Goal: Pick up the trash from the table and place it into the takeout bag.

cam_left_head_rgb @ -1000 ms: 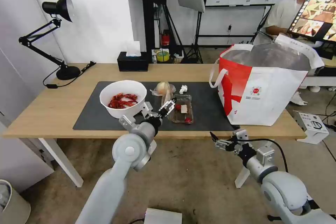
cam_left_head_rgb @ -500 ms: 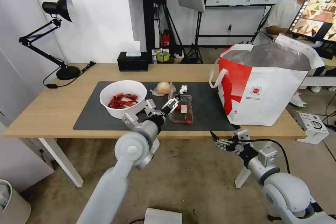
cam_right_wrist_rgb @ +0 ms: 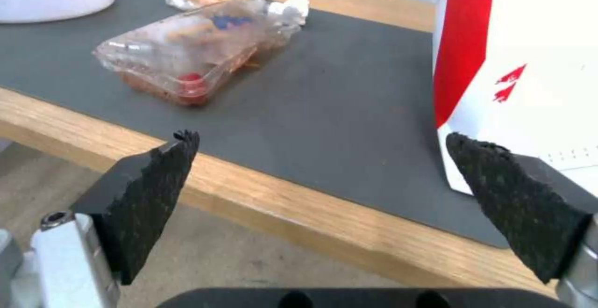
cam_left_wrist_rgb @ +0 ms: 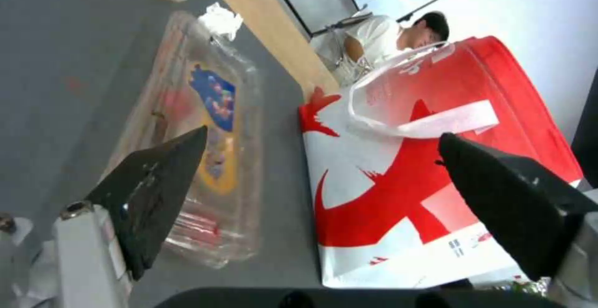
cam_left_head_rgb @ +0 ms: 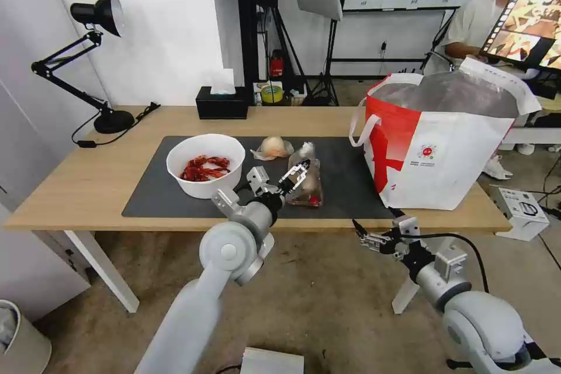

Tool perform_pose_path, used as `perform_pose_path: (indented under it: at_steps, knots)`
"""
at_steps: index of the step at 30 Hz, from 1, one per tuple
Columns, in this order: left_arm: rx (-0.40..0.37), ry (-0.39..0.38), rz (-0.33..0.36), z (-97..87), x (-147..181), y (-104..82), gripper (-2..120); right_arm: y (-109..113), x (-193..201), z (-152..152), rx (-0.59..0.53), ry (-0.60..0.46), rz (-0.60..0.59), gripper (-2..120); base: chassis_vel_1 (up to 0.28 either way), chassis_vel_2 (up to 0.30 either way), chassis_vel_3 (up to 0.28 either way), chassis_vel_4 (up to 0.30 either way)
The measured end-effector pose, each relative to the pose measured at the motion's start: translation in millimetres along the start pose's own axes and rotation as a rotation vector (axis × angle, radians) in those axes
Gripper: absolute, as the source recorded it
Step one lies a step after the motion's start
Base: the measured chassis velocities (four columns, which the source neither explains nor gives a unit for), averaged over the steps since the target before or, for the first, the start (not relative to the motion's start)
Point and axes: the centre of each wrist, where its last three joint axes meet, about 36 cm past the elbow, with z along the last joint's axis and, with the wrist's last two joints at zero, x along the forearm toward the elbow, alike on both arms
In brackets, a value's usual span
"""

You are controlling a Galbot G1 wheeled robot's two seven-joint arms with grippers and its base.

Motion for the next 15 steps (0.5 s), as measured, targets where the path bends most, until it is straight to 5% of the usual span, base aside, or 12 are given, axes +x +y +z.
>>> perform_pose_path:
  at_steps: [6, 15]
  knots:
    - [-0.147, -0.019, 0.062, -7.9, -2, -2.9, 100, 0, 0, -1, -0.003, -0.006, 0.006, 100, 0.0, 0.0, 0.0, 0.0]
    - [-0.228, 0.013, 0.1, -9.1, -18, -10.9, 95, -17, 4, -15, -0.005, -0.029, 0.028, 100, 0.0, 0.0, 0.0, 0.0]
